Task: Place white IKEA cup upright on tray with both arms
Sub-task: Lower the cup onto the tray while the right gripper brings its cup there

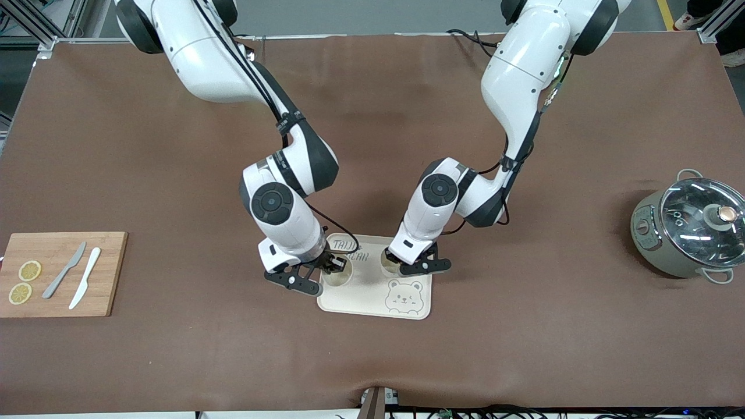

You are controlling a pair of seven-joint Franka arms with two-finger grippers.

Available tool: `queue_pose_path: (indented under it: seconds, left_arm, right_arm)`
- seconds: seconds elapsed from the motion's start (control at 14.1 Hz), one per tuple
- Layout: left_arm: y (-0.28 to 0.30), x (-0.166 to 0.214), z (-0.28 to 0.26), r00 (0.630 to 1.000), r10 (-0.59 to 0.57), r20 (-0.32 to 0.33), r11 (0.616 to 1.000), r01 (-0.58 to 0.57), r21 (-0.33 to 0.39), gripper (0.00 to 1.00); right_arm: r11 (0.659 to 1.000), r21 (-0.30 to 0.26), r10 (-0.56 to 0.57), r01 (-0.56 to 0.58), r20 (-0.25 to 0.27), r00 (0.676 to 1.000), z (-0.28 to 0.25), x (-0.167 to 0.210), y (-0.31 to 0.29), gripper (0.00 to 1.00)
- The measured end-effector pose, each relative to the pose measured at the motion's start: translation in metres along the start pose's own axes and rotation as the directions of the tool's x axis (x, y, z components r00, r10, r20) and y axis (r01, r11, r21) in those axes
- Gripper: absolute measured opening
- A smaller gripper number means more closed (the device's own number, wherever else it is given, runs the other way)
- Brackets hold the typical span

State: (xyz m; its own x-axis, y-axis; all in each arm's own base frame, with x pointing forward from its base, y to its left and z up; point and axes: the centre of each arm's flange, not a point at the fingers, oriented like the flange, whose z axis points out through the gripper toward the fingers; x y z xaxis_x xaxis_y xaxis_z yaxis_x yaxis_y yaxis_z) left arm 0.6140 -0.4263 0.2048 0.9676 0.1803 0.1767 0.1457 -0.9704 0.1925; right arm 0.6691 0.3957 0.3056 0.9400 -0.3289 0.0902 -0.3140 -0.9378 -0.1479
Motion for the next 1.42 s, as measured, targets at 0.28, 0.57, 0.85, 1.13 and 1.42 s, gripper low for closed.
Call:
queue_pose_path:
  seconds: [0.28,0.57,0.85,1.13,1.42]
  left_arm:
    - [-0.002,-0.003,0.004,1.0,0.0,0.006,1.0,0.0,0.006,0.04]
    - [-0.002,-0.003,0.004,1.0,0.0,0.006,1.0,0.0,0.006,0.04]
    - [-0.003,-0.003,0.005,1.0,0.0,0.008,1.0,0.0,0.008,0.16]
    - [-0.002,-0.007,0.008,1.0,-0.025,0.013,1.0,0.024,0.012,0.58]
    - [0.0,-0.008,0.007,0.996,-0.094,0.011,0.996,0.094,0.012,0.96]
  right_arm:
    - [1.0,0.015,-0.008,0.009,-0.028,1.0,0.032,-0.012,-0.001,0.04]
    - [1.0,0.01,0.0,0.0,-0.029,1.0,0.057,-0.017,0.004,0.04]
    - [1.0,0.013,0.003,-0.002,-0.041,0.999,0.072,-0.018,0.008,0.04]
    - [1.0,0.013,0.004,-0.003,-0.045,0.999,0.085,-0.021,0.013,0.04]
    - [1.0,0.011,0.007,-0.006,-0.049,0.999,0.087,-0.02,0.015,0.08]
